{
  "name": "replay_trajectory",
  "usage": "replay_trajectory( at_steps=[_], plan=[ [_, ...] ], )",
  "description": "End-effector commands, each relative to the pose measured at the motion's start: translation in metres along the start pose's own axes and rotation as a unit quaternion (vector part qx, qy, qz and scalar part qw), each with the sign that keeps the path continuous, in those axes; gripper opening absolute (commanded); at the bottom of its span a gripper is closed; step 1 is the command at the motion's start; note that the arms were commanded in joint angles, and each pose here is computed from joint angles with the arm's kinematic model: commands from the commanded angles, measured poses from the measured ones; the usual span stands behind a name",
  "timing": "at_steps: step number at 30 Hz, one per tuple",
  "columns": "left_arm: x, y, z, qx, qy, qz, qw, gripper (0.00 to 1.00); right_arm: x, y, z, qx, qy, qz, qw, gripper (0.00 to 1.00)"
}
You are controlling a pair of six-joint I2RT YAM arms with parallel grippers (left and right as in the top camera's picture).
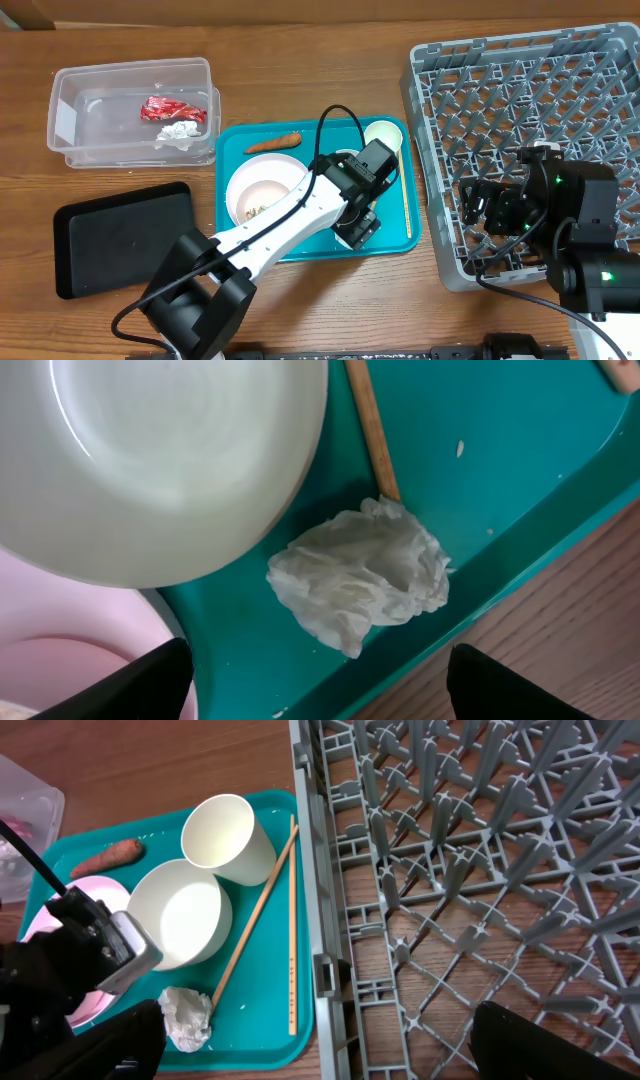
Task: Sort waste into correct bins and load items into the dishwasher
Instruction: 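Reach the left gripper to the white tissue near the chopsticks and grasp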
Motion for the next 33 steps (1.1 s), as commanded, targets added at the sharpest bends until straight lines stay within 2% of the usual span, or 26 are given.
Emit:
replay_trajectory(
  at_steps=[1, 4, 5, 7, 11, 18, 22, 28, 33],
  plan=[
    [0.002, -0.004, -0.003, 0.007, 0.022, 0.002, 1.000, 0.85, -0.008, 0.007, 0.003, -0.005, 0.001, -0.017, 1.000, 1.00],
    [0.000, -0.004, -0.014, 0.073, 0.055, 0.006, 0.996, 0.85, -0.008, 0.007, 0.003, -0.005, 0.001, -0.017, 1.000, 1.00],
    [-0.001, -0.004, -0.017, 0.089, 0.067, 0.006, 0.994, 0.81, -0.007, 0.007, 0.003, -0.005, 0.001, -0.017, 1.000, 1.00],
    [-0.001, -0.005, -0.013, 0.067, 0.103, 0.007, 0.992, 0.80, -0.007, 0.007, 0.003, -0.005, 0.001, -0.016, 1.000, 1.00],
    [0.000, -0.005, -0.007, 0.055, 0.159, 0.010, 0.986, 0.84, -0.007, 0.007, 0.003, -0.005, 0.001, -0.016, 1.000, 1.00],
    [-0.009, -0.004, -0.010, 0.076, 0.186, -0.014, 0.979, 0.85, -0.007, 0.007, 0.003, -0.004, 0.001, -0.015, 1.000, 1.00],
    [-0.015, -0.004, -0.014, 0.106, 0.268, -0.017, 0.957, 0.85, -0.006, 0.007, 0.003, -0.004, 0.000, -0.011, 1.000, 1.00],
    [-0.011, -0.012, -0.012, 0.069, 0.376, 0.000, 0.924, 0.84, -0.006, 0.007, 0.003, -0.004, 0.000, -0.011, 1.000, 1.00],
    [-0.005, -0.028, -0.016, 0.042, 0.417, 0.019, 0.908, 0.81, -0.007, 0.007, 0.003, -0.004, 0.001, -0.014, 1.000, 1.00]
  ],
)
Point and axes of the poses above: each gripper's point midway between its finger pads, its own y axis back along the fingers, its own z axis along the line the jaws close on, x = y × z, the point moved 9 cm from there along y, back along the fingers, and after that the axes turned 1 degree about y, right-handed, at the moved point
